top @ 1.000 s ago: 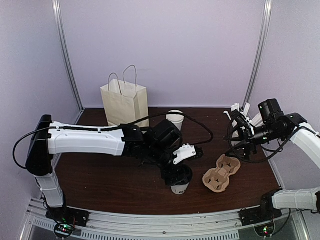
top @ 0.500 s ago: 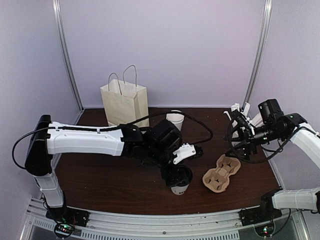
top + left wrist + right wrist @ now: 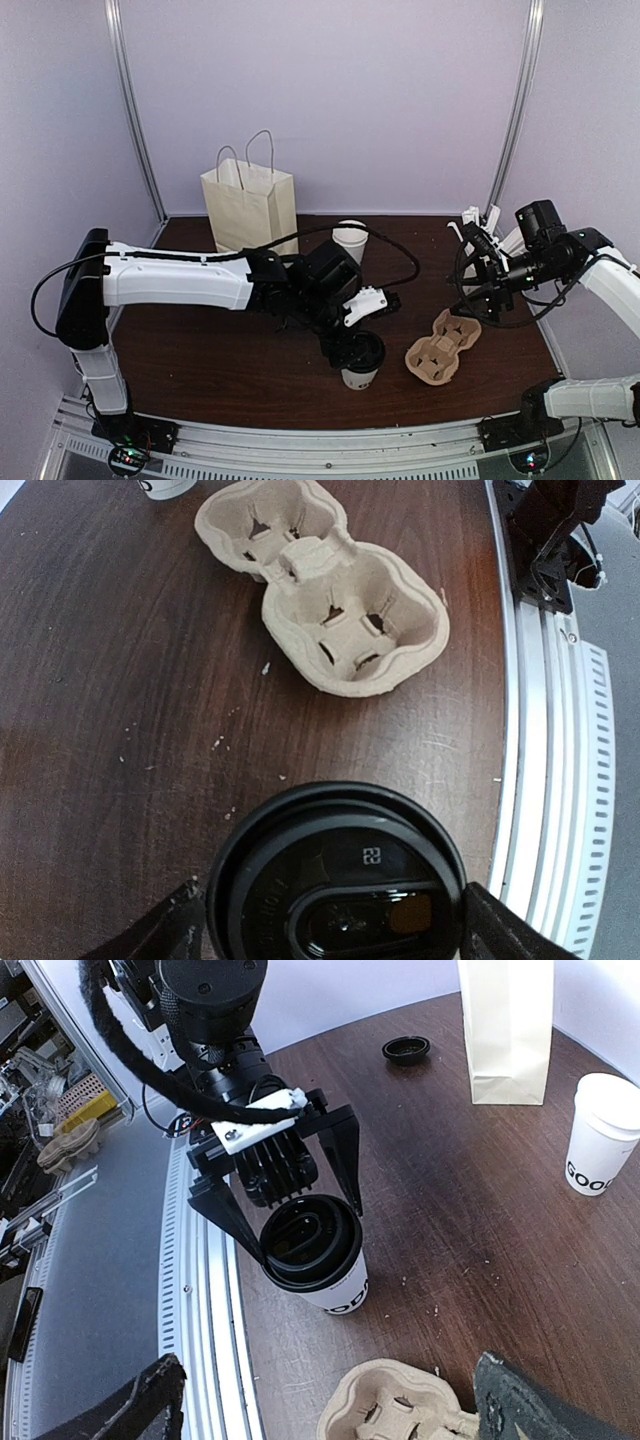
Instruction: Pack the takeout coffee
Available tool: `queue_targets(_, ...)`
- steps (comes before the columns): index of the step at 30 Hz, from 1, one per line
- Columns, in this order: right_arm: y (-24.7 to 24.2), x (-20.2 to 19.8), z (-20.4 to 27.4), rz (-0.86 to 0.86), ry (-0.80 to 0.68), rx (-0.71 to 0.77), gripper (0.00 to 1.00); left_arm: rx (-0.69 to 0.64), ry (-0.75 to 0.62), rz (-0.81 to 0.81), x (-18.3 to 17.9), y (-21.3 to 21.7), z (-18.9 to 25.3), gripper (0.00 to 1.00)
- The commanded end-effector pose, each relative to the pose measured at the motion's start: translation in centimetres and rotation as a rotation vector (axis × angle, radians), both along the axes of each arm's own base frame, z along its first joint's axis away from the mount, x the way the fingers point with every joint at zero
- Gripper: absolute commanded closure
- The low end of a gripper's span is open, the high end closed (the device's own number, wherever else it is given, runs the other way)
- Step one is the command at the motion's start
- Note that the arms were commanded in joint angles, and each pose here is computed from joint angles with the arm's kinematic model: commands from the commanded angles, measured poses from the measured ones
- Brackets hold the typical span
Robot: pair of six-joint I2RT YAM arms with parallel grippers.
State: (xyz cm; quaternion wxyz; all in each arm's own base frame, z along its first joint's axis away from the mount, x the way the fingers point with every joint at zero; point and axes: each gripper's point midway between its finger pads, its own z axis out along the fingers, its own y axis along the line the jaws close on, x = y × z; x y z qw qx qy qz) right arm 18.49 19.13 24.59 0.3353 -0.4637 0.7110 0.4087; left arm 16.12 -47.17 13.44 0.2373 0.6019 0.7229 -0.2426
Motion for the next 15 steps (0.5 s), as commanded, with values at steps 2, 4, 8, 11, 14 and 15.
queue_targets(2, 0.0, -0.2, 0.2, 0.011, -0.011, 0.021, 0.00, 0.019, 0.032, -0.008, -0.6, 0.4, -0.6, 0.15)
queue_targets(4, 0.0, -0.2, 0.3, 0.011, -0.012, 0.023, 0.00, 0.021, 0.031, -0.006, -0.6, 0.6, -0.5, 0.17)
queue_targets(8, 0.0, -0.2, 0.3, 0.008, -0.010, 0.023, 0.00, 0.031, -0.004, 0.023, -0.2, 1.7, 0.7, 0.19)
queue_targets(11, 0.1, -0.4, 0.6, 0.020, -0.003, 0.040, 0.00, 0.029, -0.022, 0.042, -0.1, 3.1, 1.6, 0.20)
queue_targets(14, 0.5, -1.3, 1.5, 0.058, 0.019, 0.087, 0.00, 0.040, -0.033, 0.079, 0.6, 5.2, 1.9, 0.20)
queue_targets(15, 0.6, -1.7, 1.9, 0.077, 0.034, 0.112, 0.00, 0.047, -0.034, 0.093, 0.9, 6.0, 1.9, 0.20)
